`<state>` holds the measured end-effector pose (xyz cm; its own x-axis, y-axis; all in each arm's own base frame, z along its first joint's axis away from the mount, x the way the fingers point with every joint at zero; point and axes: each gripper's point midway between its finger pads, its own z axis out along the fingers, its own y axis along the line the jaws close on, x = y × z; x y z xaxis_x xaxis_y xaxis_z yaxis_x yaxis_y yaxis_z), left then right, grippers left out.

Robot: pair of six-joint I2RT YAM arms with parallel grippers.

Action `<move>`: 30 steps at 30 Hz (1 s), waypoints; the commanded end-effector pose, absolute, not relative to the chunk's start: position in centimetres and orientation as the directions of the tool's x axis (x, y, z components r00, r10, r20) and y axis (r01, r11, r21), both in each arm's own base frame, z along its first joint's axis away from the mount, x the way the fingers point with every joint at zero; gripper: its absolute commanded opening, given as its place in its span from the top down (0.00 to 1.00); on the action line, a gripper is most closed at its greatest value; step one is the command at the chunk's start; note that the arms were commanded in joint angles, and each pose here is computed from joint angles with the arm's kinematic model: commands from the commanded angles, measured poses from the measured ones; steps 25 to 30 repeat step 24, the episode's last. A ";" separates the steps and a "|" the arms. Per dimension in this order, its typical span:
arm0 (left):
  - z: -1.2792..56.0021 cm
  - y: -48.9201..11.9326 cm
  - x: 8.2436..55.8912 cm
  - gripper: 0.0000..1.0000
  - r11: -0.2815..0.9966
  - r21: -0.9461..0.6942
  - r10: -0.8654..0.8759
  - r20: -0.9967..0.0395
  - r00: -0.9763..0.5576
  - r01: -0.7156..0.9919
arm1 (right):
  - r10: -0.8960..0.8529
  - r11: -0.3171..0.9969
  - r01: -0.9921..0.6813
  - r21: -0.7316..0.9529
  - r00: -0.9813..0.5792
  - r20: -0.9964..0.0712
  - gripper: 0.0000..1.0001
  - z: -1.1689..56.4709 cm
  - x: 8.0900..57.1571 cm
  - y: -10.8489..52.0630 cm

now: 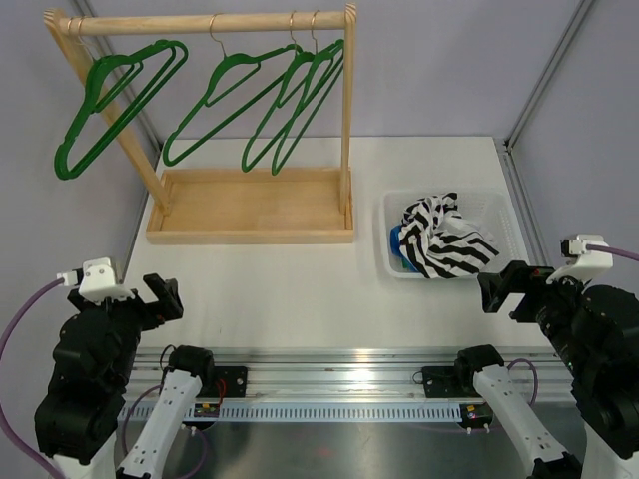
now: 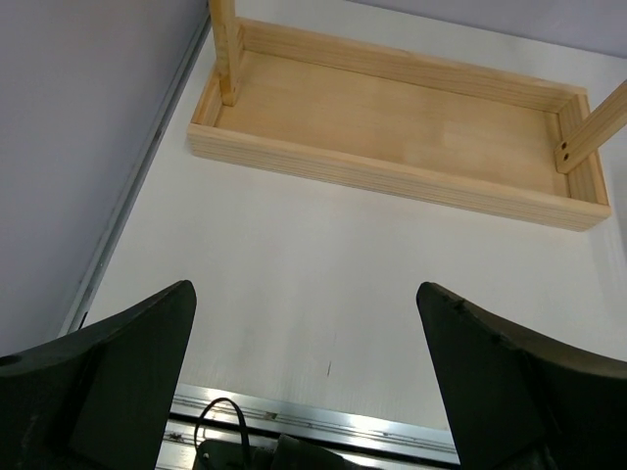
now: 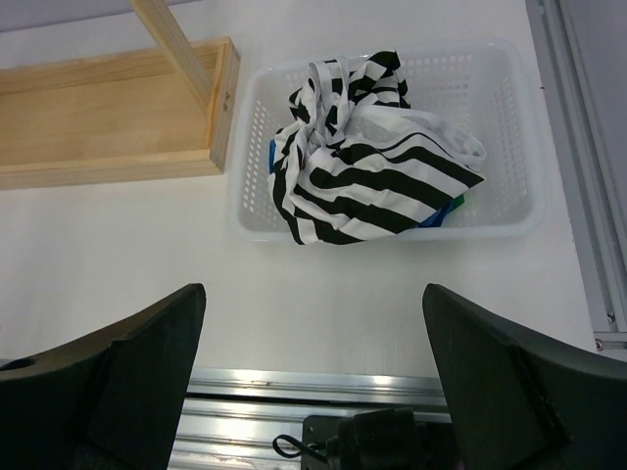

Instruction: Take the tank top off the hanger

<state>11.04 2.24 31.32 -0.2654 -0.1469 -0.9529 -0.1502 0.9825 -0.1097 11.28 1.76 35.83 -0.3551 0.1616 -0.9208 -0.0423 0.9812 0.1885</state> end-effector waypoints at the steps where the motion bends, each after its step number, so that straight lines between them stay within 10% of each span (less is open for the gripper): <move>1: 32.5 1.6 9.3 0.01 0.988 -0.131 -0.145 -0.969 -0.198 -0.080 | 0.137 0.987 -0.031 0.156 -0.339 -0.931 0.00 35.3 10.5 1.0; 30: 32.9 1.8 8.1 0.01 0.988 -0.141 -0.149 -0.980 -0.128 -0.069 | 0.141 0.984 -0.055 0.167 -0.319 -0.937 0.00 34.6 10.5 1.4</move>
